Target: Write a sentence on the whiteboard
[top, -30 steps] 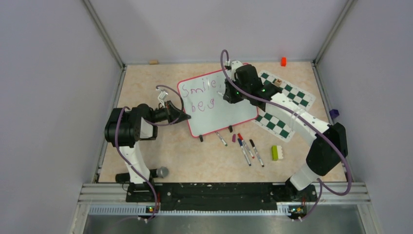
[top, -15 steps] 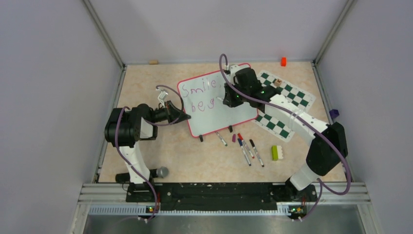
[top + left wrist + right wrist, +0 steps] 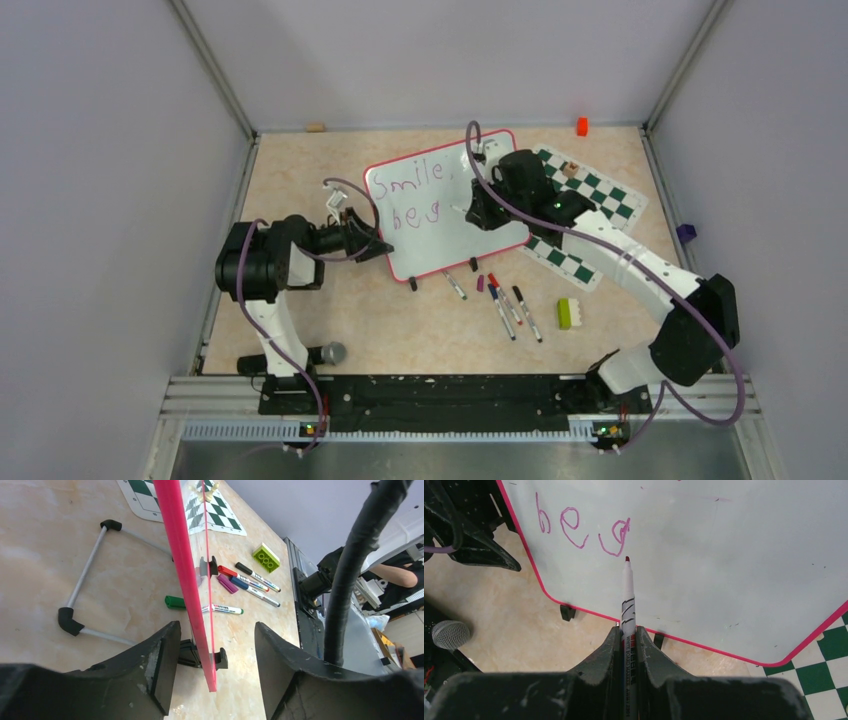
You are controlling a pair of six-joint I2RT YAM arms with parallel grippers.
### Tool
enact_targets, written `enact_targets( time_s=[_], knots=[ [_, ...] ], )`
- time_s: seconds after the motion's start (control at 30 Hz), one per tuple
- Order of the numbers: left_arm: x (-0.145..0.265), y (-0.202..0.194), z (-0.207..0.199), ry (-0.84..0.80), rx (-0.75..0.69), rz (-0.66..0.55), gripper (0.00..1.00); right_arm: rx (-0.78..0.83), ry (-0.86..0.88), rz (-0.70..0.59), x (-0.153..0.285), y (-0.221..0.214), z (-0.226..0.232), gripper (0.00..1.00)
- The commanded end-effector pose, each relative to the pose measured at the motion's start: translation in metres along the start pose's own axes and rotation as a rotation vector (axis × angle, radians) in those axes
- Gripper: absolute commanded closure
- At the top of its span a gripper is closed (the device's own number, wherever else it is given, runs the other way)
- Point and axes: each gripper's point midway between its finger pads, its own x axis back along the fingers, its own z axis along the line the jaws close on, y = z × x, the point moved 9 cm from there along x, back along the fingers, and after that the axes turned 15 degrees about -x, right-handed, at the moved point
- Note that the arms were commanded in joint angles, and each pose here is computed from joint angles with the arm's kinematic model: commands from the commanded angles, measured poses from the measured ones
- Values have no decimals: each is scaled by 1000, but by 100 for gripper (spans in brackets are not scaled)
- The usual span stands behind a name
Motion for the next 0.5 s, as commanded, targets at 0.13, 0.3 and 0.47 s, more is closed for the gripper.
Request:
enact_targets(
  time_s=[0.13,0.3,0.47],
  knots=[
    [11,14,-12,37,-118,-45,34,18,58,-124,22,15,10,100],
    [29,24,-32,176,-160,-126,36,15,74,-156,31,16,12,100],
    [41,30,-54,320,-194,-152,47,12,91,-181,38,16,13,100]
  ],
)
